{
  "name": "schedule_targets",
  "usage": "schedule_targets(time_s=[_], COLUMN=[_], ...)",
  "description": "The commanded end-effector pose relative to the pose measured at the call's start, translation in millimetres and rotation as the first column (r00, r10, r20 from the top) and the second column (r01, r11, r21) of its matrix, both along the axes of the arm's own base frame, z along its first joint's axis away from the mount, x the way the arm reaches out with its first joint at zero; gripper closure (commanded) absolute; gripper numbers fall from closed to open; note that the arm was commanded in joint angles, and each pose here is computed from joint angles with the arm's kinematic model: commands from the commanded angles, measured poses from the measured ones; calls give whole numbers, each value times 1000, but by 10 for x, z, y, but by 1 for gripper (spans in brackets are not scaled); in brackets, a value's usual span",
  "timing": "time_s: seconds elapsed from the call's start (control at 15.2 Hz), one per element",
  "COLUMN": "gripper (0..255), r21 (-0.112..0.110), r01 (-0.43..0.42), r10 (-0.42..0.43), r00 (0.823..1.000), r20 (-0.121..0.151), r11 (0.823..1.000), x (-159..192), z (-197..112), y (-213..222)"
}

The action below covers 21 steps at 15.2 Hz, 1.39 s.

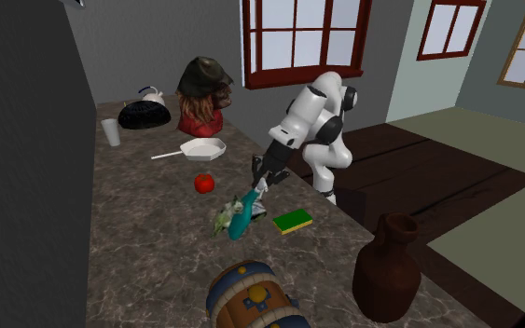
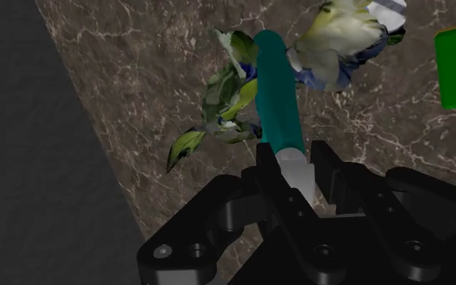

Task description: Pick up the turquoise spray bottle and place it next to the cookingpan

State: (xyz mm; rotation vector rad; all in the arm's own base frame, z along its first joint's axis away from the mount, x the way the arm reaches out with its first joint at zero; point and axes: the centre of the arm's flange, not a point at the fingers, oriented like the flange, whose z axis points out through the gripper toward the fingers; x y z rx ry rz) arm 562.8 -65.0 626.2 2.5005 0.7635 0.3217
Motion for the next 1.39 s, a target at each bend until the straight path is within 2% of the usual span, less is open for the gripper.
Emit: schedule_targets(time_s=[0.0,0.92,1.32], gripper=[255,255,255], r21=[0,0,0], r01=[0,0,0], r10=[0,0,0], r00=[1000,1000,1000], r20=[1,1,1], r11=[1000,1000,1000], x=[-6,-6,-473], z=[114,813,1090], y=[1,1,-576])
